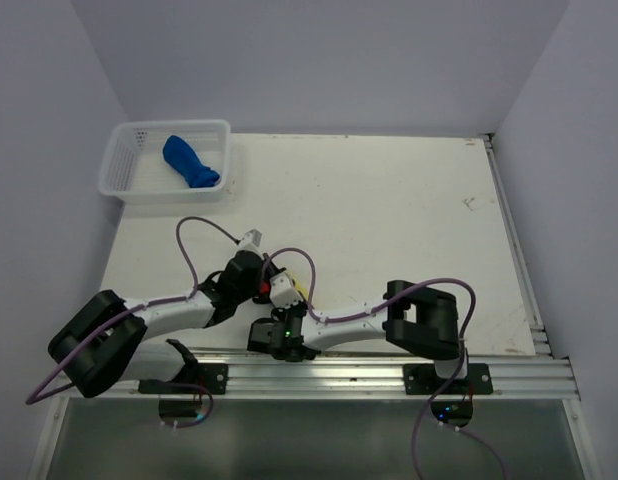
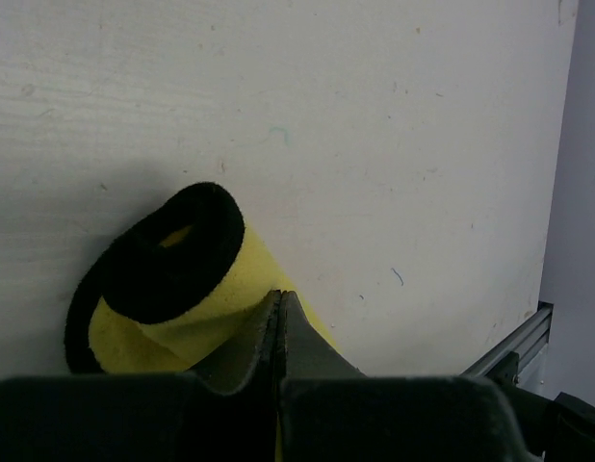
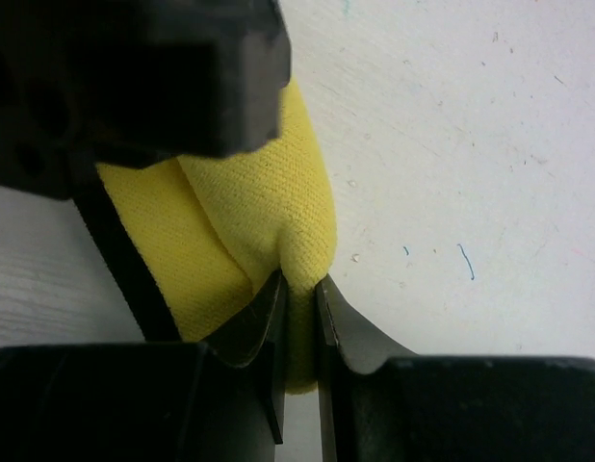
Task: Roll the towels
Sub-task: Roll the towel
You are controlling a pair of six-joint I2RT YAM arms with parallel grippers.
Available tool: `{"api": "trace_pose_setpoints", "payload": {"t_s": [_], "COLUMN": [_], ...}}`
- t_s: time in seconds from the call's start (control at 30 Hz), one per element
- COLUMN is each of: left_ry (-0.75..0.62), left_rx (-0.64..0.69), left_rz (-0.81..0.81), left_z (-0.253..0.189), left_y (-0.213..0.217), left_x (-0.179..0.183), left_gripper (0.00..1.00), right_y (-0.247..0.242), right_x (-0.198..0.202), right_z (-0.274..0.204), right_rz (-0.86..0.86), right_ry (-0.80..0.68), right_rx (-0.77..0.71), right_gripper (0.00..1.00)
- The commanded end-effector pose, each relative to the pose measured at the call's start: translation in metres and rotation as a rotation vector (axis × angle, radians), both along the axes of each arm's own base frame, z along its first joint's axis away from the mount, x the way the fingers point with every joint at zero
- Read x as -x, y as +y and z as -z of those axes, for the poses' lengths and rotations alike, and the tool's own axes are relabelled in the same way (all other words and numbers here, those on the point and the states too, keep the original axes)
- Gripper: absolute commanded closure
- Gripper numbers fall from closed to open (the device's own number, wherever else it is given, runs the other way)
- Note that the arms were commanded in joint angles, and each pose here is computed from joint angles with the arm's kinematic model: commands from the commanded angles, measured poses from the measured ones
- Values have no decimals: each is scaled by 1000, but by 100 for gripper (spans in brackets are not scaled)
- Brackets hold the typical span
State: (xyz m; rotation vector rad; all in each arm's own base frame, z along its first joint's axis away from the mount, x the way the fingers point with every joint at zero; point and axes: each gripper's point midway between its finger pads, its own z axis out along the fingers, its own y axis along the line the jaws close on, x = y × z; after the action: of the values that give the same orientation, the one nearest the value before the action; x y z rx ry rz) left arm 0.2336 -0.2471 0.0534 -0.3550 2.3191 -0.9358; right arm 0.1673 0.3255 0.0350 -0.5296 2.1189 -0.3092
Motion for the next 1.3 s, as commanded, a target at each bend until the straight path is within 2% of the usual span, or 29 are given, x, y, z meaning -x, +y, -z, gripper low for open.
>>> {"api": "trace_pose_setpoints", "payload": {"t_s": [0.0,0.1,0.2,0.3,0.4,0.43,0.6,0.63,0.7,0.73,0.83,1.0,1.27], "left_ry": [25,49,64,75,87,89,85,82,79,78,83,86,86], "left_rx": [-36,-59,-74,-84,-92,-92,-94,-95,-92,-93,-97,-101,-104], "left_rz": [-39,-55,-66,-70,-70,-69,-66,-67,-65,-64,-59,-59,-62], "left_z": [22,38,50,57,63,64,65,65,65,66,68,73,74], "left_y": [11,20,25,29,31,32,35,37,38,38,40,45,47], "left_x": [6,12,16,20,23,24,28,29,30,31,35,40,43], "left_gripper": [100,100,100,100,100,100,100,100,100,100,100,100,100], "right_y": [11,16,19,21,19,25,8,10,4,8,2,-4,7], "right_x": [1,4,7,14,20,23,28,25,25,18,6,0,7], "right_z": [-19,-22,-30,-43,-49,-63,-70,-80,-69,-71,-63,-41,-24], "right_rz": [20,8,-9,-28,-54,-76,-95,-106,-107,-105,-66,-23,-47], "right_ry": [-14,9,37,83,123,142,219,241,297,341,376,439,497], "right_rx": [-99,-136,-189,-280,-360,-435,-575,-644,-676,-744,-827,-827,-857], "right_gripper": [81,72,51,46,45,44,44,44,43,43,43,47,49]}}
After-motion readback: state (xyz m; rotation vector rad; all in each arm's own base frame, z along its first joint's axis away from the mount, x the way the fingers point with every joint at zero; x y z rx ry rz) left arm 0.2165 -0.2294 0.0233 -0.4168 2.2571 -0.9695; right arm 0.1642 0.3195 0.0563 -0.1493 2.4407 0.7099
